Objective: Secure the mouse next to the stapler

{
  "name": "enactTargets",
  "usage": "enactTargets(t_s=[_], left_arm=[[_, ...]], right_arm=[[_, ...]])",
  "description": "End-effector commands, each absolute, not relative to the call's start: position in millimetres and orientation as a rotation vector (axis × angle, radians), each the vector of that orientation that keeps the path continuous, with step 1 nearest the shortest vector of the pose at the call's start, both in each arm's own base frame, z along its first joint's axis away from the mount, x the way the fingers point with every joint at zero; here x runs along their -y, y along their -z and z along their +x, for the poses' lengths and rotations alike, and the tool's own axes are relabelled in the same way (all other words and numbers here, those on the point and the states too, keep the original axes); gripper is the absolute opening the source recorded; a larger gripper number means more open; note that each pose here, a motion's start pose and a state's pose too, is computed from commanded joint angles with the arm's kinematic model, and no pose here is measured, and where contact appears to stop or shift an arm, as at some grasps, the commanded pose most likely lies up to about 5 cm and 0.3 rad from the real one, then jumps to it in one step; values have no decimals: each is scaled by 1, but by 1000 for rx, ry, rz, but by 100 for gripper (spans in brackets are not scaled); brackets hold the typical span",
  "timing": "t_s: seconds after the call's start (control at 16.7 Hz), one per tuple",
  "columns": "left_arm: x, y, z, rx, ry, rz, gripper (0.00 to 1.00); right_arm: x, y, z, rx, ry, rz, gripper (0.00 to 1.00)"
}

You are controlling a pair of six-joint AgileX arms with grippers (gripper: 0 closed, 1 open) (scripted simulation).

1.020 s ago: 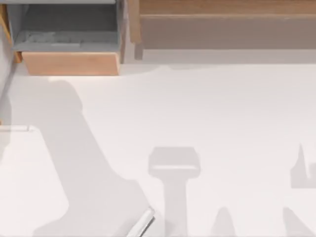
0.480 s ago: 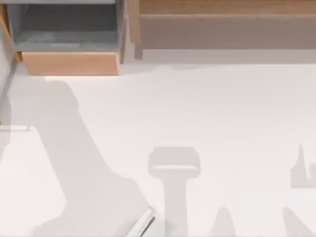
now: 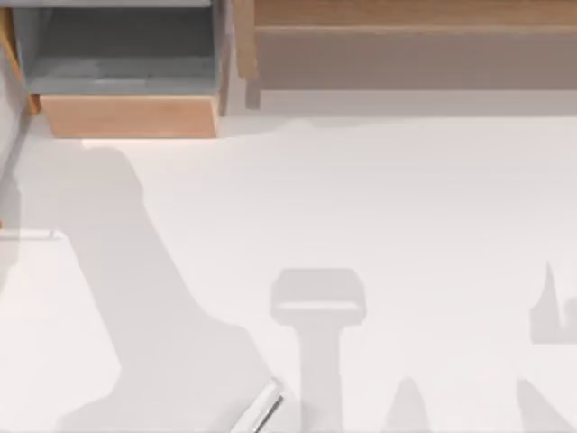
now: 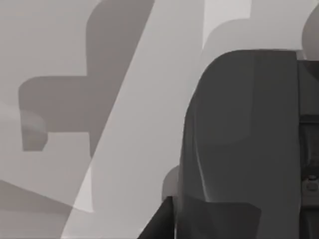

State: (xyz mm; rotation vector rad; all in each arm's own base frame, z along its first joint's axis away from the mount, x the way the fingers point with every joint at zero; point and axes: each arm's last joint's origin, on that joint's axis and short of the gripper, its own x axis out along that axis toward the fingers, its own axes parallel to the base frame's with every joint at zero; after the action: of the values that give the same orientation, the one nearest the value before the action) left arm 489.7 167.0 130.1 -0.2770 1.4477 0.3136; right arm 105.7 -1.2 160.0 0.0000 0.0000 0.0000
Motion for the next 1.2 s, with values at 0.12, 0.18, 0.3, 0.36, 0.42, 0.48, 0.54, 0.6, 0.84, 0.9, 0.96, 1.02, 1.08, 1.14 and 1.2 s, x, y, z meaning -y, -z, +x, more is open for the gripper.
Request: enactTargets(t_s=[0.12,0.18,0.3,0.36,0.42,0.48,0.54,0.6,0.84,0.9,0.96,1.02,1.08,1.14,1.2], left_arm=[[-167,-130,490,-1448,-314,-277,2],[-167,-130,490,-1448,-314,-277,0],[-167,-130,490,-1448,-314,-277,0],[-167,-130,490,-1448,-314,-277,0],[-167,-130,490,-1448,-314,-277,0],[-167,-130,490,-1448,-314,-277,0],[-167,-130,490,-1448,-314,-277,0],[-167,-130,490,-1448,-314,-277,0],[-169,-146,488,-1412,-326,-278,0],[-171,-157,487,-1388,-337,-282,0],[-171,-170,484,-1362,-349,-286,0],[-168,-184,482,-1337,-358,-290,0],[-164,-197,479,-1314,-365,-295,0],[-157,-211,476,-1291,-369,-299,0],[-148,-224,472,-1272,-370,-303,0]], right_arm=[[1,-160,106,0,0,0,100],[1,-160,106,0,0,0,100],[1,-160,106,0,0,0,100],[1,-160,106,0,0,0,100],[1,-160,106,0,0,0,100],[1,-160,106,0,0,0,100],[1,-160,106,0,0,0,100],[1,-160,106,0,0,0,100],[1,-160,106,0,0,0,100],[1,-160,106,0,0,0,100],[1,-160,106,0,0,0,100],[1,-160,106,0,0,0,100],[1,-160,106,0,0,0,100],[1,-160,106,0,0,0,100],[1,-160,106,0,0,0,100]])
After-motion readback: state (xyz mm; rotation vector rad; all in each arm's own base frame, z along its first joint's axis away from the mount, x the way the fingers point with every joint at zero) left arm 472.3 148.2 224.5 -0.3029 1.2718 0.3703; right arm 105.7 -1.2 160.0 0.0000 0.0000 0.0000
